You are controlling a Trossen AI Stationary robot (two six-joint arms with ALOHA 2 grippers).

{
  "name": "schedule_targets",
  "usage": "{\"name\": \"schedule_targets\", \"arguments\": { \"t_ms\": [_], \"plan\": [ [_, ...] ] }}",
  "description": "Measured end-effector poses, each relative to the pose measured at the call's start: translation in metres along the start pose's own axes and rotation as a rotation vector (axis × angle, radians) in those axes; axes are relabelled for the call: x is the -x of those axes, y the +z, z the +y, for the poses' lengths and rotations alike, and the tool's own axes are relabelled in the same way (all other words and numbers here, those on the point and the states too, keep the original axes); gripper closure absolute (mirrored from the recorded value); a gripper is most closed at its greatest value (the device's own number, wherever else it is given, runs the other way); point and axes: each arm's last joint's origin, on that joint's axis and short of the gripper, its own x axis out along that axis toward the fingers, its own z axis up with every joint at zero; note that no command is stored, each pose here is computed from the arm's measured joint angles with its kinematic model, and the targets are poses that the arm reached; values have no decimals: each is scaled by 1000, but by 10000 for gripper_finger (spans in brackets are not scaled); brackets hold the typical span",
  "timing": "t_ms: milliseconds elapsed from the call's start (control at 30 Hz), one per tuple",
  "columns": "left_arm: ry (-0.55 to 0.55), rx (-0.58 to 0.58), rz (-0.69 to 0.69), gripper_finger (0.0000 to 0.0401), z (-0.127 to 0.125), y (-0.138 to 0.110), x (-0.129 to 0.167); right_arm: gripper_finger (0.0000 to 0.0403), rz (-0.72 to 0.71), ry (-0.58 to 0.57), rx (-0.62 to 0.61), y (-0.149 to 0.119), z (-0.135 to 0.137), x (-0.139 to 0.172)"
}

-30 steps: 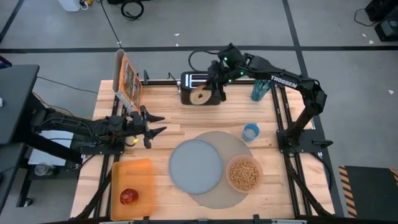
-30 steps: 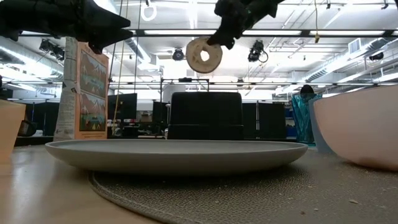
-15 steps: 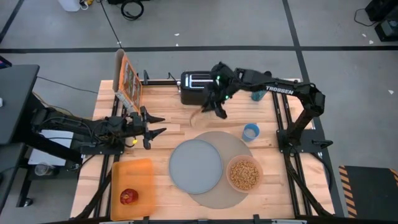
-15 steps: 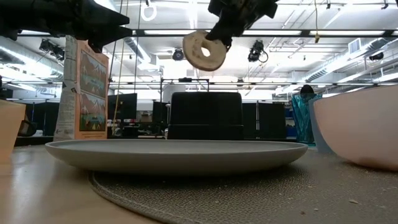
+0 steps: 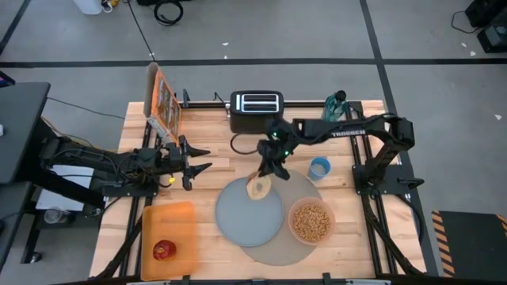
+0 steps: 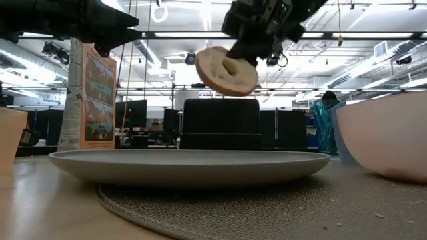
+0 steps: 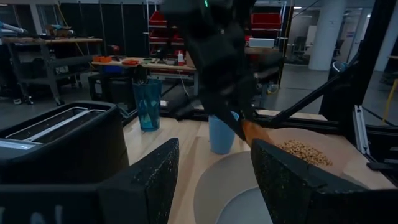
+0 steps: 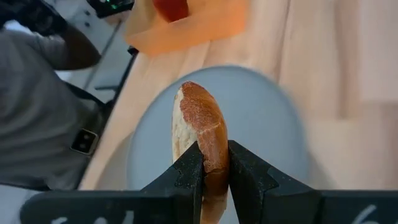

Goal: Arrange a breakfast setting
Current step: Put the toasted bagel on the grey plate

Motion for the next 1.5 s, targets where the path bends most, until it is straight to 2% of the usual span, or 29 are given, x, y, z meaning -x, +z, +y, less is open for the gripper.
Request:
{"name": "schedule_targets", "arguments": {
  "t_ms": [233,400,700,1033,1400,1500],
  "plan": [
    [2,-2,2,193,0,0,0,330,-28,67,-137,-34,9,-33],
    [2,-5,8,193,0,-1,0,330,-12,26,-174,-52,18,-48],
    [2,-7,14,193,0,-1,0,330,5,17,-286,-84,20,-59],
    [12,-7,22,193,2,-2,0,326,37,-7,-308,-100,27,-66],
    [26,-7,29,193,4,-3,-1,245,39,-14,-304,-99,26,-66],
    [0,-7,35,193,3,-3,-1,231,87,-51,-319,-91,23,-61]
  ]
}}
